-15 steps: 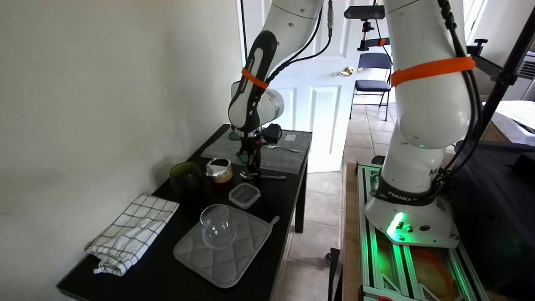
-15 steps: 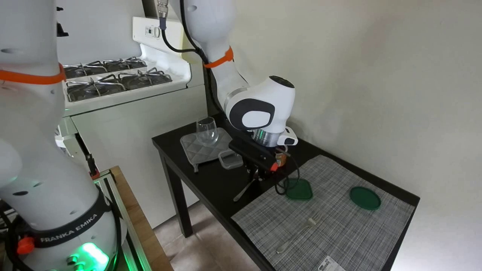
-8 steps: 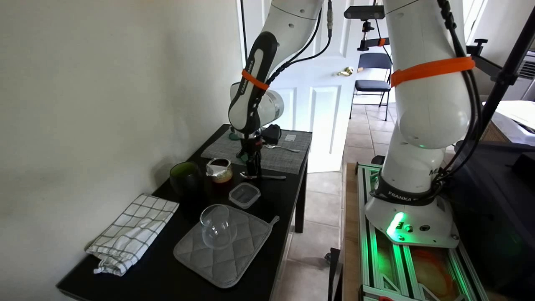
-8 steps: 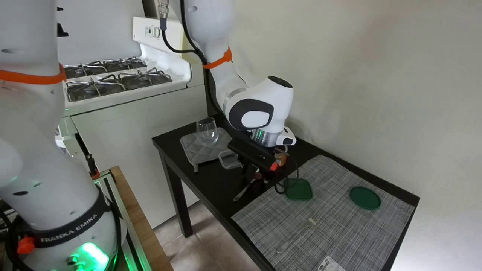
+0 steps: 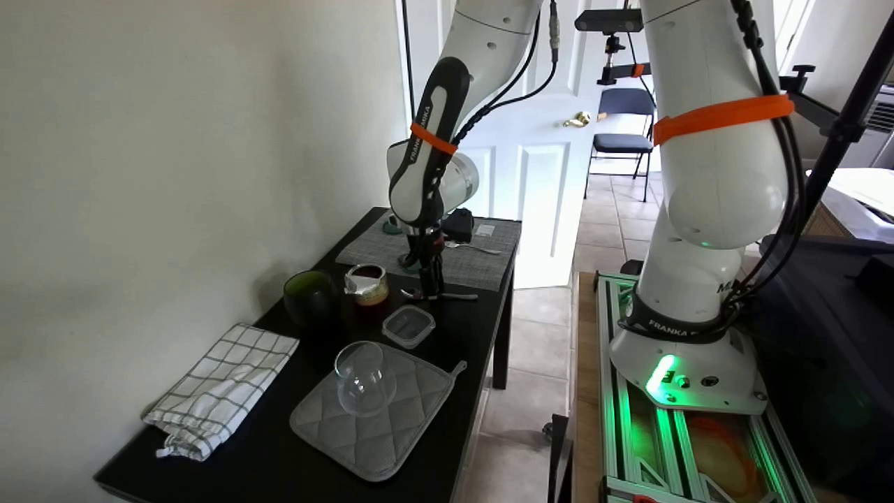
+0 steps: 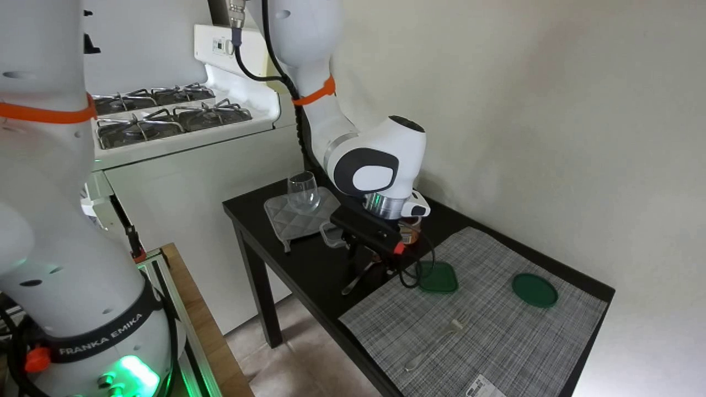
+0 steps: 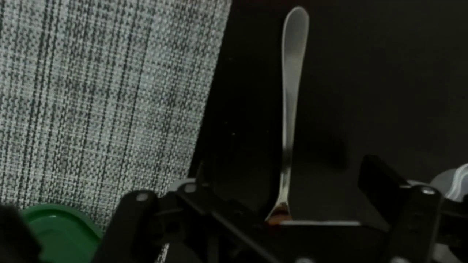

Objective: Put some brown objects on the spoon, then put them in the bowl

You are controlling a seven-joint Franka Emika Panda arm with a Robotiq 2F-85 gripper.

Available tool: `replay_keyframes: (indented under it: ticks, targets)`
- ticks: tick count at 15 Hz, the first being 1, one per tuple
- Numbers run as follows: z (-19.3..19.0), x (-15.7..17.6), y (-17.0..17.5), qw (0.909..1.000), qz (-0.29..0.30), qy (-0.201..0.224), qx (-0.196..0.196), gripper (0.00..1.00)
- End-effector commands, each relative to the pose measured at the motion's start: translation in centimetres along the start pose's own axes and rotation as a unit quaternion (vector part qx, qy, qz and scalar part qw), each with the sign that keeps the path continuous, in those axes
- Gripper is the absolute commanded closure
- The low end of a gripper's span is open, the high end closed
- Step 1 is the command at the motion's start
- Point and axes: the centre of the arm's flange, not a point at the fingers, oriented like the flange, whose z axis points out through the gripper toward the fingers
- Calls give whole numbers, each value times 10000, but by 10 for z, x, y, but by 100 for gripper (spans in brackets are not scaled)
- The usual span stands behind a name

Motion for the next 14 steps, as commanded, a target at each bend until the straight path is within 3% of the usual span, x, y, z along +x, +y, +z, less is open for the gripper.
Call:
replay_keyframes:
  ticks: [1,3,5,12,14]
  targets:
    - [0,-7,-8,9998,4,-185,-24,6]
    - [-1,-7,-8,9998,-8,-185,-49,30]
    - [-4,-8,-6,9998,4,-170,-93,47]
    - [-5,-10,-12,9995,73,-283,-97,31]
    - [-6,-10,-15,9994,98,-314,-102,48]
